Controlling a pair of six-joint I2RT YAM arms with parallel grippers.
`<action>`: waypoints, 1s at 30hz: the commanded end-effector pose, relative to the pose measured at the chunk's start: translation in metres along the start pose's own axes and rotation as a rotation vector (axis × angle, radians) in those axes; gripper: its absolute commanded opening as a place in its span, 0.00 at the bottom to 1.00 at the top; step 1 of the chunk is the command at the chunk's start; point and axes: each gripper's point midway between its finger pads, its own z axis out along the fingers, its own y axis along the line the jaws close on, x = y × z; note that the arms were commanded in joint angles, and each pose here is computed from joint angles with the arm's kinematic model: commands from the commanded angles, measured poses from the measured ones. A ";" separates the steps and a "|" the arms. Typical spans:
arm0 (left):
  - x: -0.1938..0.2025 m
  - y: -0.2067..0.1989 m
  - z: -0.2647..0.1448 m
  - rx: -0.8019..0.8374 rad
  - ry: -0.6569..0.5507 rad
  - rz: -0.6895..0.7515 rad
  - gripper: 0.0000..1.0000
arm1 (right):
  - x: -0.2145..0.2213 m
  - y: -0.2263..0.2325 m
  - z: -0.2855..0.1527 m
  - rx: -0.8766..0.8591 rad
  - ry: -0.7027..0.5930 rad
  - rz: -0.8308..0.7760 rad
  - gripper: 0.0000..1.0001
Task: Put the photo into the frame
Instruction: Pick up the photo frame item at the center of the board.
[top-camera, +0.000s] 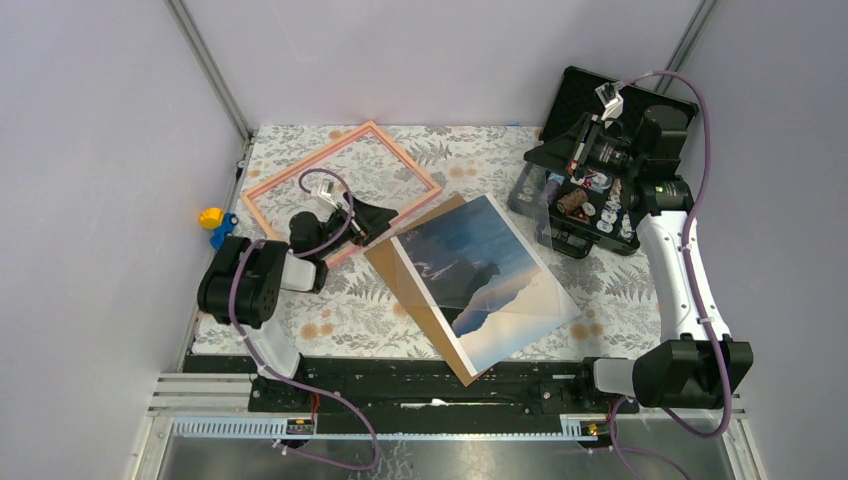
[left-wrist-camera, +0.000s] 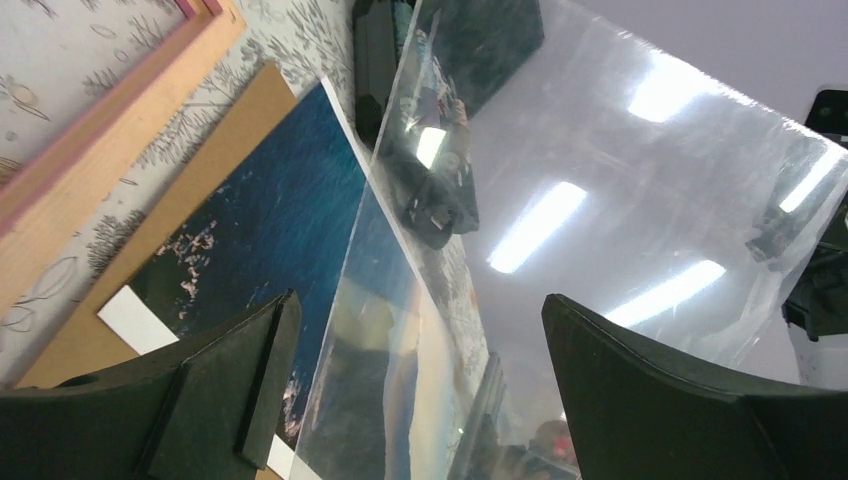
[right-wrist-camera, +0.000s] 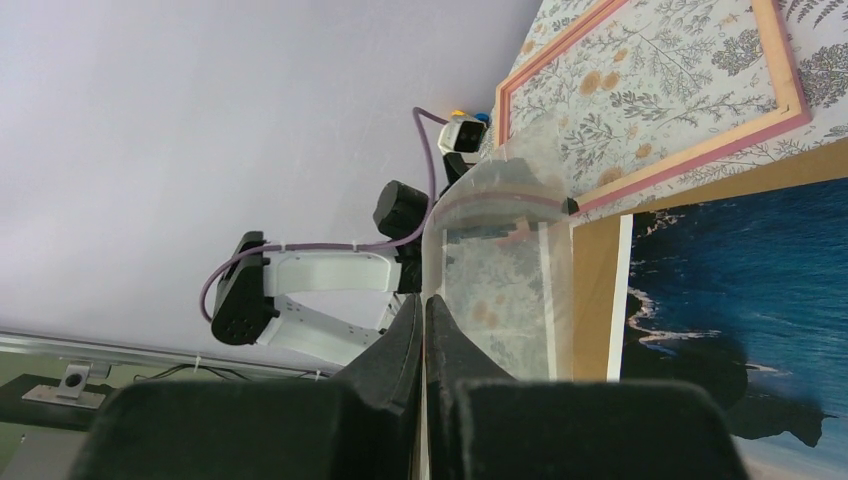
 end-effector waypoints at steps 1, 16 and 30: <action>-0.007 -0.027 0.009 0.173 -0.039 0.052 0.99 | 0.001 0.014 -0.002 -0.045 0.010 -0.044 0.00; 0.010 -0.067 -0.009 0.299 0.040 0.090 0.87 | -0.006 -0.010 -0.005 0.035 -0.026 0.012 0.00; 0.017 -0.075 -0.041 0.286 0.097 -0.056 0.73 | -0.024 -0.091 -0.018 0.179 -0.091 0.204 0.00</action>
